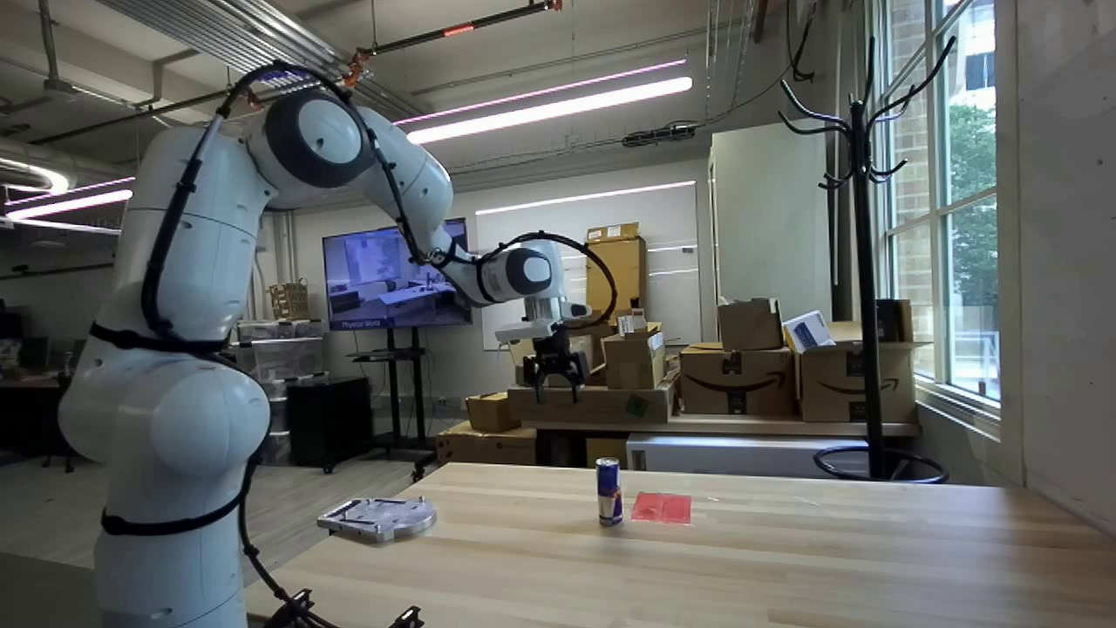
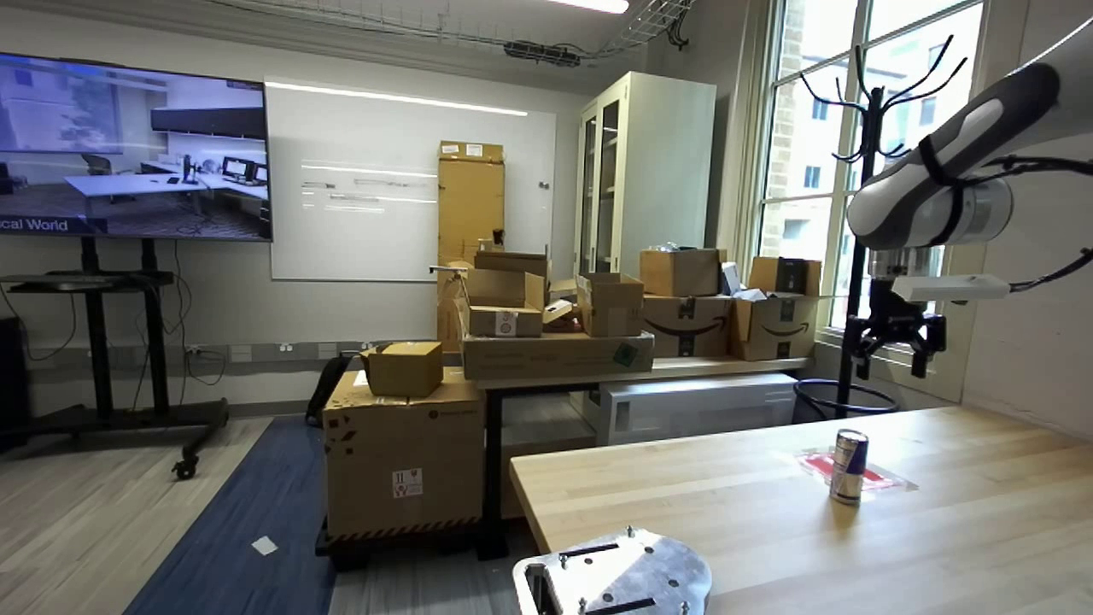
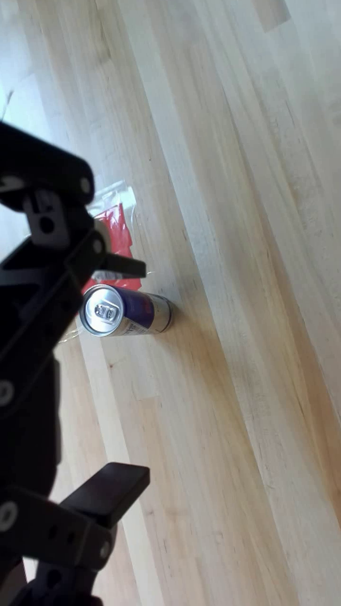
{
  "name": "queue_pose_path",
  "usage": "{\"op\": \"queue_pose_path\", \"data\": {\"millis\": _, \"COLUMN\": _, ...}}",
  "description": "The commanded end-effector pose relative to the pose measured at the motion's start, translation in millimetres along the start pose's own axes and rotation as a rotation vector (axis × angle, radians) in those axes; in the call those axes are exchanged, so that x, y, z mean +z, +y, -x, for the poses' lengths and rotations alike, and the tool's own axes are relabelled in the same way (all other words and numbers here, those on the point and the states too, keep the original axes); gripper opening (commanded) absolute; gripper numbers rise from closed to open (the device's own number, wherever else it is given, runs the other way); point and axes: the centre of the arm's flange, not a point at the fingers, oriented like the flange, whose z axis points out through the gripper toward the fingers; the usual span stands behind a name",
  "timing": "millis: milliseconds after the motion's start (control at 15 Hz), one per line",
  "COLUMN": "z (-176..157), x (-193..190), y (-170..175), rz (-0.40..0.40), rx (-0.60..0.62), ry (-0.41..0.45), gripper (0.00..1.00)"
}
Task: Move the can to the left
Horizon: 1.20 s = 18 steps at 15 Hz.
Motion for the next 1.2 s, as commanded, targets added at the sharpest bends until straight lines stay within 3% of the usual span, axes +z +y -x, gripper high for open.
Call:
{"op": "queue_pose_path", "data": {"millis": 0, "z": -42, "x": 18, "y": 13, "rz": -0.028, "rx": -0.022, "ry": -0.016, "gripper": 1.0}}
{"op": "queue_pose_path", "data": {"millis": 400, "z": -72, "x": 44, "y": 11, "rz": 0.009, "rx": -0.043, "ry": -0.041, "gripper": 1.0}}
{"op": "queue_pose_path", "data": {"millis": 1133, "z": -99, "x": 89, "y": 22, "rz": -0.018, "rx": -0.044, "ry": -0.106, "gripper": 1.0}}
